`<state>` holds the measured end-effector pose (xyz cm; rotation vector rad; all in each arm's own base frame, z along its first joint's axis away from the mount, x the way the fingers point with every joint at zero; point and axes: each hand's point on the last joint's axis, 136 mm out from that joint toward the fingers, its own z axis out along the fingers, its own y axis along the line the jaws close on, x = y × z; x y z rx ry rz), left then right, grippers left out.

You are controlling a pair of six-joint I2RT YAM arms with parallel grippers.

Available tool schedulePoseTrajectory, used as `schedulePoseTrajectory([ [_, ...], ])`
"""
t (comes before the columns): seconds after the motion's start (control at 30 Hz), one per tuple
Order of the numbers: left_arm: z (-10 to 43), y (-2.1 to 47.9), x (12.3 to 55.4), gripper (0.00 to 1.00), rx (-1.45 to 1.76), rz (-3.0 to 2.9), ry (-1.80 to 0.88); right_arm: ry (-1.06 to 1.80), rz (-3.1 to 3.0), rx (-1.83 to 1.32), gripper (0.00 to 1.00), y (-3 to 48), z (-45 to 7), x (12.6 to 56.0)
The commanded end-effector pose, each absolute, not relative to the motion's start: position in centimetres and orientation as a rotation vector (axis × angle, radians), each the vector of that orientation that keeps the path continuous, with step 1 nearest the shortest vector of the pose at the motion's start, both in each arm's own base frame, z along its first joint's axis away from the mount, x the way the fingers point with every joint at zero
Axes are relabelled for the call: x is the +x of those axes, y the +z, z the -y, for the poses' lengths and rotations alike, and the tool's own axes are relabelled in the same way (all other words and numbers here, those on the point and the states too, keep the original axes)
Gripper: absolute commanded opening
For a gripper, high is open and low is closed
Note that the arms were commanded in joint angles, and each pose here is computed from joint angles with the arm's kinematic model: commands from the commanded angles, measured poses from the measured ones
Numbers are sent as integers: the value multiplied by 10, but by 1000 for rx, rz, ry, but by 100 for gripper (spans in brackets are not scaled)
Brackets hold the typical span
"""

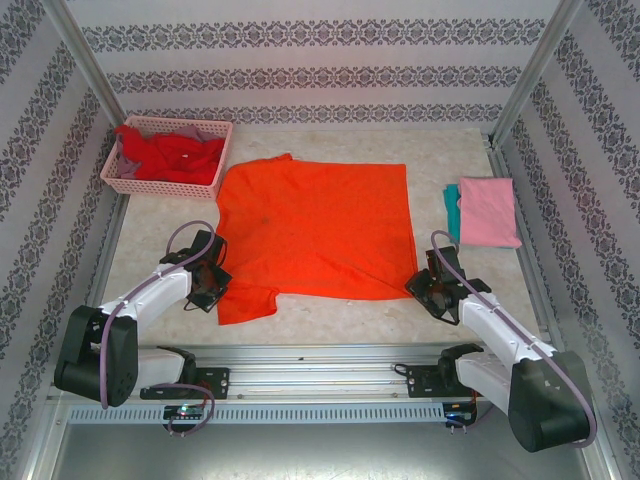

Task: Fold and stack the t-shirts

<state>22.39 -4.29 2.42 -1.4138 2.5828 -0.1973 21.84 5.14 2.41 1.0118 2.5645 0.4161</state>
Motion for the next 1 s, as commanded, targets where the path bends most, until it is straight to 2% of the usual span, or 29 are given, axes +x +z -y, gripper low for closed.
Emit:
schedulePoseTrajectory([
  [0.0,40,26,218,0,-1389,-2602,-159,479,-2562,1047,39,22,-57,213],
  [0.1,41,26,218,0,-1390,-2599,-165,500,-2545,1079,31,21,-59,208],
  [0.27,40,28,220,0,-1393,-2584,-172,460,-2535,1095,2,16,-53,202],
  [0.3,40,29,221,0,-1391,-2582,-172,457,-2538,1091,0,18,-52,202],
  [0.67,20,59,206,0,-1335,-2518,-84,534,-2481,1134,0,31,-61,184],
  [0.97,28,96,236,0,-1239,-2504,-160,575,-2375,995,0,88,-66,222],
])
